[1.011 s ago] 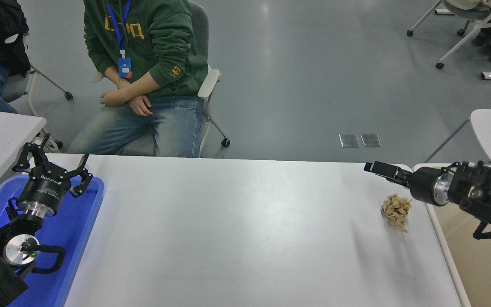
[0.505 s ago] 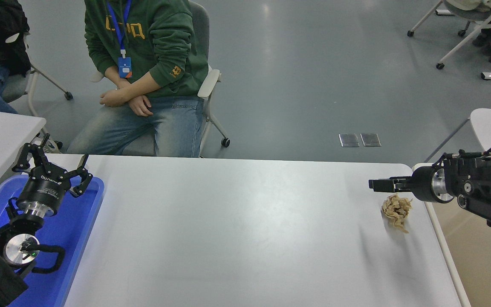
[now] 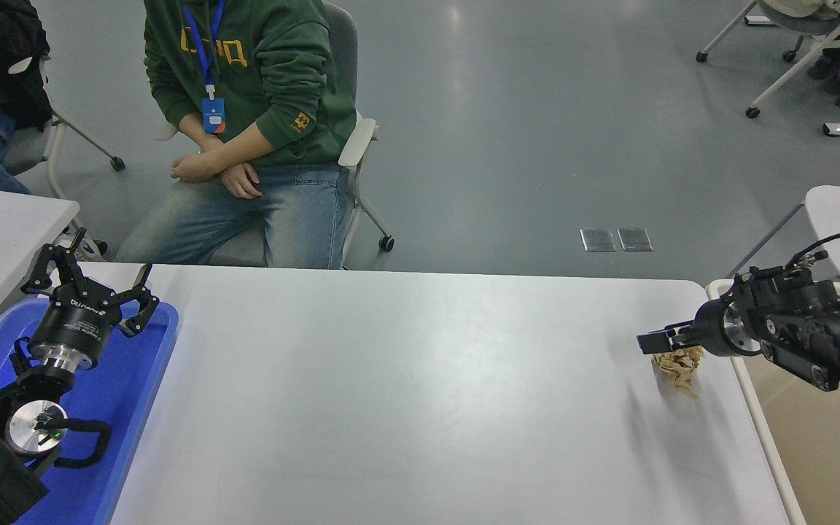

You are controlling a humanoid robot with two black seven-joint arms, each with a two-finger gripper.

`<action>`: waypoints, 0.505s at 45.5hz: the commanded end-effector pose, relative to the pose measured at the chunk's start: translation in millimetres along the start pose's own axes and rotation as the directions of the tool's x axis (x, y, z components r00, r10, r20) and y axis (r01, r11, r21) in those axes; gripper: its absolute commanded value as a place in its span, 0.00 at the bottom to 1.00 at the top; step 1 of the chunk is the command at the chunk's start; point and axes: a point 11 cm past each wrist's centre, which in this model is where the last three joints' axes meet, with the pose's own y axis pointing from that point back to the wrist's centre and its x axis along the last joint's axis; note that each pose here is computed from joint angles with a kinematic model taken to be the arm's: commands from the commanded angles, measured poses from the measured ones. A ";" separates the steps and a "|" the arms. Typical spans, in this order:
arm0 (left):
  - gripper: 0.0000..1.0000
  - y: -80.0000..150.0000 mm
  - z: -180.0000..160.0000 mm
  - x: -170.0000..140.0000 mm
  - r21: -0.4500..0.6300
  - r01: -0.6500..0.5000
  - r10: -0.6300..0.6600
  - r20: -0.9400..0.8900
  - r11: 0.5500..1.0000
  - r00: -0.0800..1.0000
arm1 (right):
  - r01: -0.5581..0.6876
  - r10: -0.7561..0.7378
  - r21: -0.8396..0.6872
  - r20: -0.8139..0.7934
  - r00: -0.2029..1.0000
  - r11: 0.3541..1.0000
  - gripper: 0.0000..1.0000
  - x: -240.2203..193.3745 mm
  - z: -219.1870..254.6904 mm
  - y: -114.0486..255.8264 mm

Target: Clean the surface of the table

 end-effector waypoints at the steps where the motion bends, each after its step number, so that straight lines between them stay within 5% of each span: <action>1: 1.00 0.5 -0.3 0.4 0.001 -0.001 0.001 0.000 1.000 1.000 | 0.036 -0.036 -0.031 -0.002 0.999 0.999 1.00 -14.5 4.3 -8.2; 23: 1.00 -0.1 0.0 0.1 0.000 -0.001 0.001 0.001 1.000 1.000 | 0.053 -0.053 -0.094 0.007 0.999 0.994 0.99 -22.2 9.1 -20.6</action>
